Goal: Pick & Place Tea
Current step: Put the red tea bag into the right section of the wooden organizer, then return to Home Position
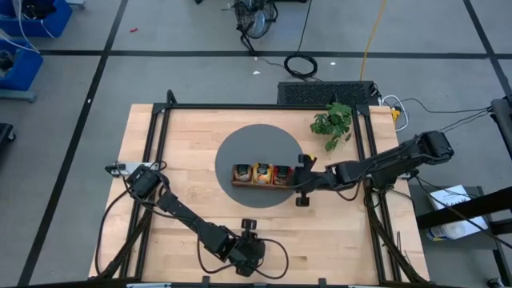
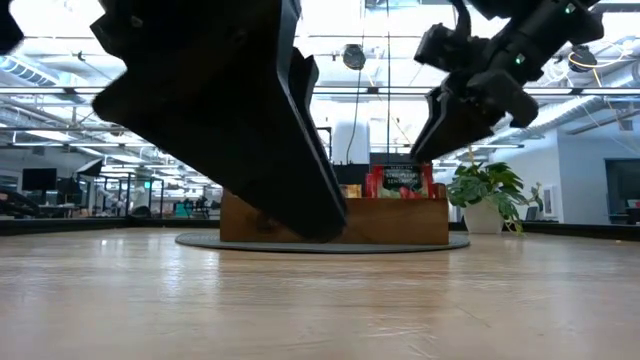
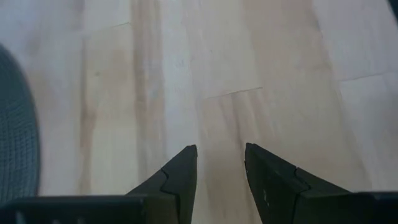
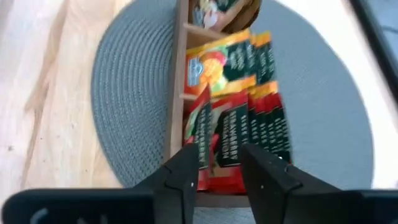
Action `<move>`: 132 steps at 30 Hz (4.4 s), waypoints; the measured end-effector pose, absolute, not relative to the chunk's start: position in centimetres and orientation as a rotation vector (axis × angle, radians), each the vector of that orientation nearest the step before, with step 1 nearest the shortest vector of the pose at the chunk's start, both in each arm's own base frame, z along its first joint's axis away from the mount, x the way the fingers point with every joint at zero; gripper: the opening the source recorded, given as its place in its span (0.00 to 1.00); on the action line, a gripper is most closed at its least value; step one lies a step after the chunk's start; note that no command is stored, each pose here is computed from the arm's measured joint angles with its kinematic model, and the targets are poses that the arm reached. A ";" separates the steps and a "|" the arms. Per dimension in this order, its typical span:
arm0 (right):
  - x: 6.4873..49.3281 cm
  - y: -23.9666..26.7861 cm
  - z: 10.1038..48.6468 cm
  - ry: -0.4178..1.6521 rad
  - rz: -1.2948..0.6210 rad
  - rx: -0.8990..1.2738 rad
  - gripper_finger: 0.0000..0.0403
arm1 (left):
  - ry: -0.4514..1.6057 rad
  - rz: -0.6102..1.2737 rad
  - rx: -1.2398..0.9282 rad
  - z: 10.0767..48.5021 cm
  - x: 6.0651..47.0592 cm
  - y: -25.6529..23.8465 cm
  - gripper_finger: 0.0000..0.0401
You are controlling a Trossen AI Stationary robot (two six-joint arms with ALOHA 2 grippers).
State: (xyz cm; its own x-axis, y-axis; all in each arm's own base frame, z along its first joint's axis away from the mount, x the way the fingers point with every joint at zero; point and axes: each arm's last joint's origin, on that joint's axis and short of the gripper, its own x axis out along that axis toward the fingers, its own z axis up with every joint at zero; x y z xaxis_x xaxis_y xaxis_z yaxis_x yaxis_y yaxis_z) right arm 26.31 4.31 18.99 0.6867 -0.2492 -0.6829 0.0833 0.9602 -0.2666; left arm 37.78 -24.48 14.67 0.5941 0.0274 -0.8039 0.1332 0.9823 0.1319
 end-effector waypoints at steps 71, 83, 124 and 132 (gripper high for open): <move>9.5 2.0 17.9 -0.033 0.103 -0.059 0.00 | 0.050 0.082 0.145 17.4 11.1 -2.2 0.01; 9.6 1.2 17.1 -0.021 0.125 -0.010 0.00 | 0.028 0.024 0.133 16.6 10.7 -1.1 0.00; 9.6 0.8 17.4 -0.071 0.111 -0.007 0.00 | 0.128 -0.055 -0.036 15.7 10.6 -1.3 0.02; 9.6 0.8 17.3 -0.063 0.112 -0.007 0.00 | 0.148 -0.051 -0.026 15.5 10.7 -1.3 0.01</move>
State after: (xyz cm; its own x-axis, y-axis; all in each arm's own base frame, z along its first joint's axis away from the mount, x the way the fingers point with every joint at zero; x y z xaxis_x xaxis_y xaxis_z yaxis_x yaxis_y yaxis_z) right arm 9.64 0.77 17.33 0.9917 0.1122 0.0628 -0.1117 0.9937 -0.0108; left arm 10.67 -1.27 15.52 0.9878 -0.0524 -0.1465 0.0486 0.9984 -0.0294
